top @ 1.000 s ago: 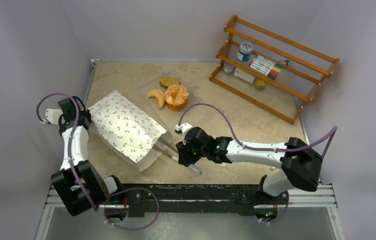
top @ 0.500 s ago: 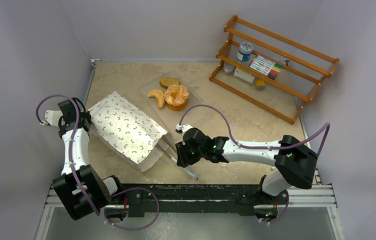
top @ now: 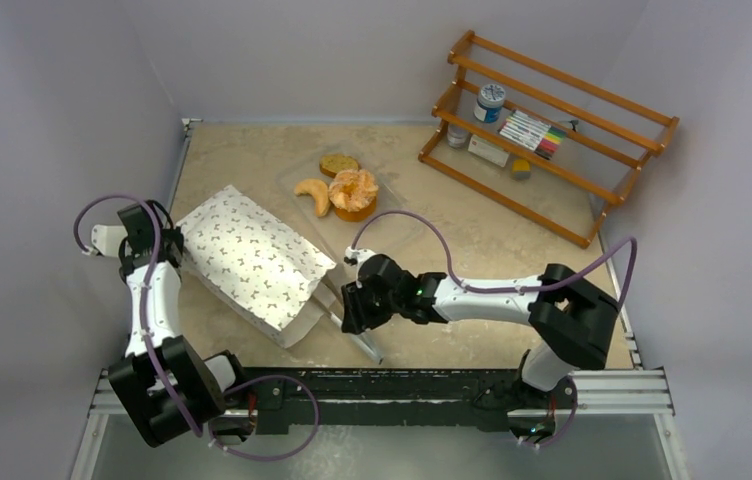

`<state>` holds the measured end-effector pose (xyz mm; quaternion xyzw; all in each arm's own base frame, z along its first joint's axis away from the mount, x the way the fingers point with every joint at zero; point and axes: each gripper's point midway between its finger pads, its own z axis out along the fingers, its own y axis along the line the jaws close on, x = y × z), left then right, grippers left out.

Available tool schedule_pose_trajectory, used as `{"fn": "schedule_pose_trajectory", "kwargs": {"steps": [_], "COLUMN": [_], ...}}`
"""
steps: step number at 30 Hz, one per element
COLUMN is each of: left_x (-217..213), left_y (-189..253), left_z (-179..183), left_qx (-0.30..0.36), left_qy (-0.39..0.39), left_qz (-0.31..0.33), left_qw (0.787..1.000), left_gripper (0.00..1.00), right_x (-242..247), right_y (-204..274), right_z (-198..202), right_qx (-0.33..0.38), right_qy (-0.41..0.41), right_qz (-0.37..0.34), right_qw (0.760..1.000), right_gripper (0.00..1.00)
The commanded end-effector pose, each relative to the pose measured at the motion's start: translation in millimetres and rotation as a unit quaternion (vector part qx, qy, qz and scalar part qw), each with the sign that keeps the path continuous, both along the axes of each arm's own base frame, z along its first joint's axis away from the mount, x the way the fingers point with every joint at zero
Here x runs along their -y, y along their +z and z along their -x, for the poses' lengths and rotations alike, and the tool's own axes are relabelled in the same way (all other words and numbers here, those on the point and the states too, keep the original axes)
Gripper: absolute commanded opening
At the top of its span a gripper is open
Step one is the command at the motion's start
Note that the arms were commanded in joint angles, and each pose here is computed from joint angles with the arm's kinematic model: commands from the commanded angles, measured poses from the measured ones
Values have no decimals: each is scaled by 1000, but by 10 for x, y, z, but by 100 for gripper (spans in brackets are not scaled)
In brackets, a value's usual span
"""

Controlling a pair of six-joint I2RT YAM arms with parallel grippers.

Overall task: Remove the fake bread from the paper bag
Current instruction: Take out the fake bread from the paper bag.

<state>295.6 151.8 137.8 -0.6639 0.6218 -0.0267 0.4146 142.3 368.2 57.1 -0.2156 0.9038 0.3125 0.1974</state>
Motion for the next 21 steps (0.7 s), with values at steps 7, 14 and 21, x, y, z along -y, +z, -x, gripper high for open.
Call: {"fn": "schedule_pose_trajectory", "kwargs": {"steps": [7, 14, 21], "left_x": [12, 18, 1], "left_y": [131, 109, 87], "left_z": [-27, 10, 16], "left_qx": [41, 41, 47], "left_qy": [2, 6, 16], "left_qz": [-6, -7, -6], "left_qw": [999, 999, 999], "left_gripper": [0, 0, 0], "right_x": [-317, -431, -335], "right_y": [322, 334, 422], "right_z": [-348, -516, -562], "right_qx": [6, 24, 48], "right_qy": [-21, -27, -35], "right_qz": [-69, -58, -46], "right_qw": [997, 998, 997], "right_gripper": [49, 43, 13]}}
